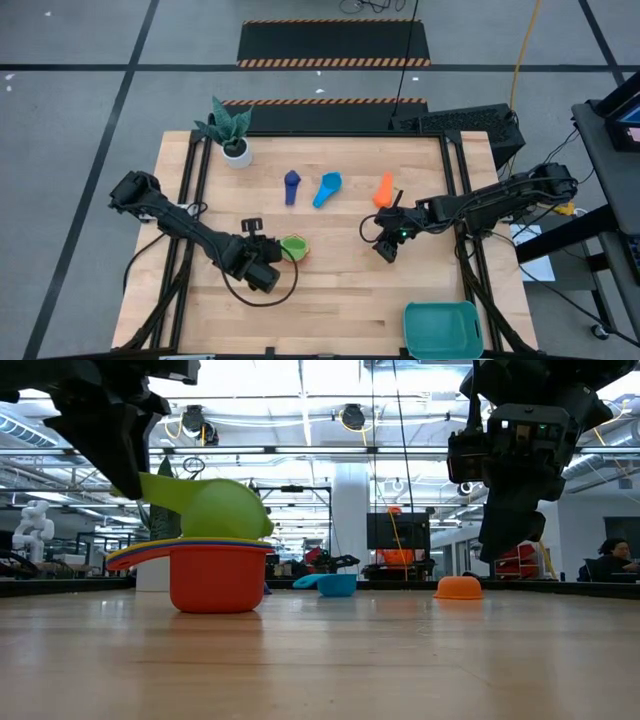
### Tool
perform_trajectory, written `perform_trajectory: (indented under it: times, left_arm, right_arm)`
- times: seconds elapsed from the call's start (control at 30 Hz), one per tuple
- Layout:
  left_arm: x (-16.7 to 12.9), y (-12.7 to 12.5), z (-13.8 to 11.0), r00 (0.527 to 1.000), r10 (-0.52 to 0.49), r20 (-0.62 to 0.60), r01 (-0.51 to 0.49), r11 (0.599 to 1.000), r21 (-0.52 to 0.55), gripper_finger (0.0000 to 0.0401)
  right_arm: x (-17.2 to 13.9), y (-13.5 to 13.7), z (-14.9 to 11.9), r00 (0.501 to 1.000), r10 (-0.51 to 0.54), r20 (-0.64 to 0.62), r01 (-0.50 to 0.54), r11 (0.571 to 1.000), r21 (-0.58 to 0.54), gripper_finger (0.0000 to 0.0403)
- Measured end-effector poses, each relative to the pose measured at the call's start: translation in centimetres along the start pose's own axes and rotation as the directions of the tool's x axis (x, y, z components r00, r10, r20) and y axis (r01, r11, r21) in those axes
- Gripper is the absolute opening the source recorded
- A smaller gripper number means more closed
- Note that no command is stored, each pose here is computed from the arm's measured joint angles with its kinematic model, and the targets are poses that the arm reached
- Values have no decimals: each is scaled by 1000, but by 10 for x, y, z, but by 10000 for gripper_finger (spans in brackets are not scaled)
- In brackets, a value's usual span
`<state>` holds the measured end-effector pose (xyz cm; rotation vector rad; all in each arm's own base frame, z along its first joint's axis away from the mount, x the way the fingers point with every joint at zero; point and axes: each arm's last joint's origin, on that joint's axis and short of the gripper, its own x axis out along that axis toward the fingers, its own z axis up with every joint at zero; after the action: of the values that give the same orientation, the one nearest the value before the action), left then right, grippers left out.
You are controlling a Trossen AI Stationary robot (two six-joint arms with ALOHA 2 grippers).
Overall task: Nest measuring cups in basket
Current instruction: Stack the green measuring cup on top of the yellow measuring cup
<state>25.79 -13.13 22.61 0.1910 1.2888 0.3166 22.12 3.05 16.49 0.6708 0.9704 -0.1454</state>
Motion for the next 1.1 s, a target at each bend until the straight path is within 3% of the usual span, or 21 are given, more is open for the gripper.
perform_trajectory:
  times: [0.83, 1.1]
  left_arm:
    - [0, 0, 0, 1000, 2, 1, -2, 1000, -27, 95]
    - [0, 1, 0, 1000, 21, 9, -21, 998, -55, 183]
  right_arm:
    - [0, 0, 0, 1000, 1, -1, -1, 1000, 0, 162]
    - [0, 0, 0, 1000, 1, -1, -1, 1000, 0, 162]
